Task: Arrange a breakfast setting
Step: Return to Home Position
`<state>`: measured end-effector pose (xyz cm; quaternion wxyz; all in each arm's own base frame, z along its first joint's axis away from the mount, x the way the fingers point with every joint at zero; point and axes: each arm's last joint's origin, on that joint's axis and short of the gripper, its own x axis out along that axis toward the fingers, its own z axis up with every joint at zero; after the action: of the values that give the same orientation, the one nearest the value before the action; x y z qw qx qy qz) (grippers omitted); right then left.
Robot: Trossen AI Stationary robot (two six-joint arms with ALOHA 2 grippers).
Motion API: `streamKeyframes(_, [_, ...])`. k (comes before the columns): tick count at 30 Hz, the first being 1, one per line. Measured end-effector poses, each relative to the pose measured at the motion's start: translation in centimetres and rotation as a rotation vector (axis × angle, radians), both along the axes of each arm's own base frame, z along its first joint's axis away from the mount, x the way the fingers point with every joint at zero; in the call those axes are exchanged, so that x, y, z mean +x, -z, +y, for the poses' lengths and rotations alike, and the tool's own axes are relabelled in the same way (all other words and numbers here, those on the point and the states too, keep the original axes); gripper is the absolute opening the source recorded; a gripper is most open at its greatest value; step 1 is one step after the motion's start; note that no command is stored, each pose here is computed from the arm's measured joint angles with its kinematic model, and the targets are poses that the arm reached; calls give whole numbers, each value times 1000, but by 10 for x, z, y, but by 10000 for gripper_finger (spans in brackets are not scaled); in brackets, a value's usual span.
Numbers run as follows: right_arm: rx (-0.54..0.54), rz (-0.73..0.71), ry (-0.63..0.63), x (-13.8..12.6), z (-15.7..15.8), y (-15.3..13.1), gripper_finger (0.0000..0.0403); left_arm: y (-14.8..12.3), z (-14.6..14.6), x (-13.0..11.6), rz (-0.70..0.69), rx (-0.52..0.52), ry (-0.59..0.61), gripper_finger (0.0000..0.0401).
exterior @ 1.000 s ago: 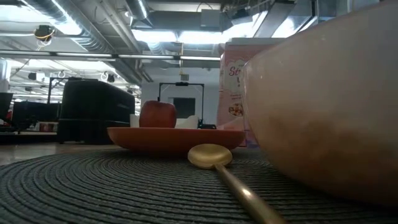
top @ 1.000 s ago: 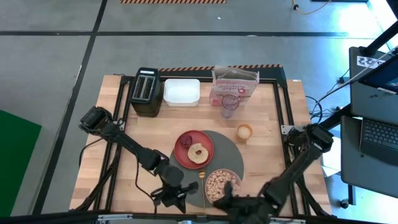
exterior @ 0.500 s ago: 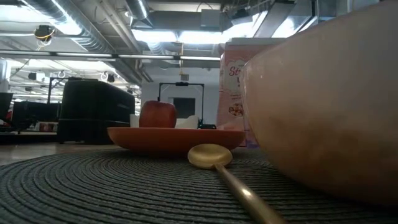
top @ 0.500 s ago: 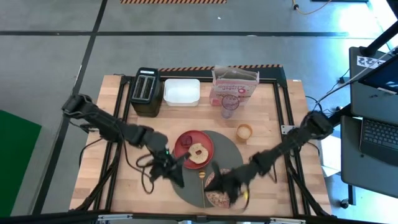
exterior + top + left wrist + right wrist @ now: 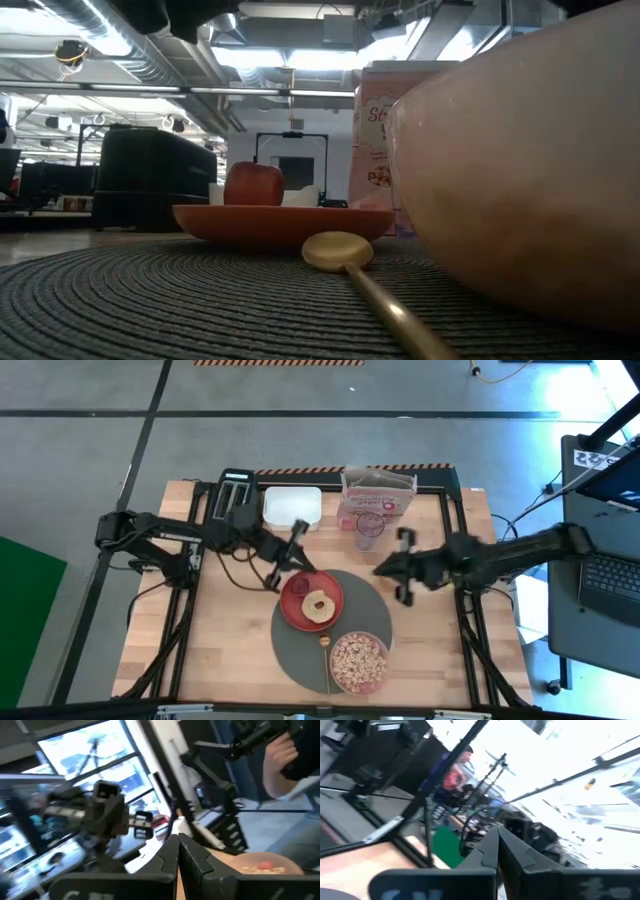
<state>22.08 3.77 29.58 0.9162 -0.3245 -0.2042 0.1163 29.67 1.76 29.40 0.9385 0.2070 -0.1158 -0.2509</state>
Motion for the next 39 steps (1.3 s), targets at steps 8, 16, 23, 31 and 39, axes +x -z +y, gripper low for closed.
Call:
streamKeyframes(8, [11,-110,185,-97,-4,-31,3,-51,7,-57,-86,35,-144,0])
streamKeyframes(16, [41,-259,324,-157,-17,-26,2,-47,-17,-100,-69,-22,-309,0])
streamKeyframes(23, [74,-320,368,-174,-25,-3,1,-8,-29,-140,-187,-132,-449,0])
streamKeyframes(31, [187,-253,364,-163,-21,27,1,19,-19,-166,-207,-235,-478,0])
streamKeyframes(39, [281,-333,420,-156,-19,51,1,21,-5,-167,-193,-214,-501,0])
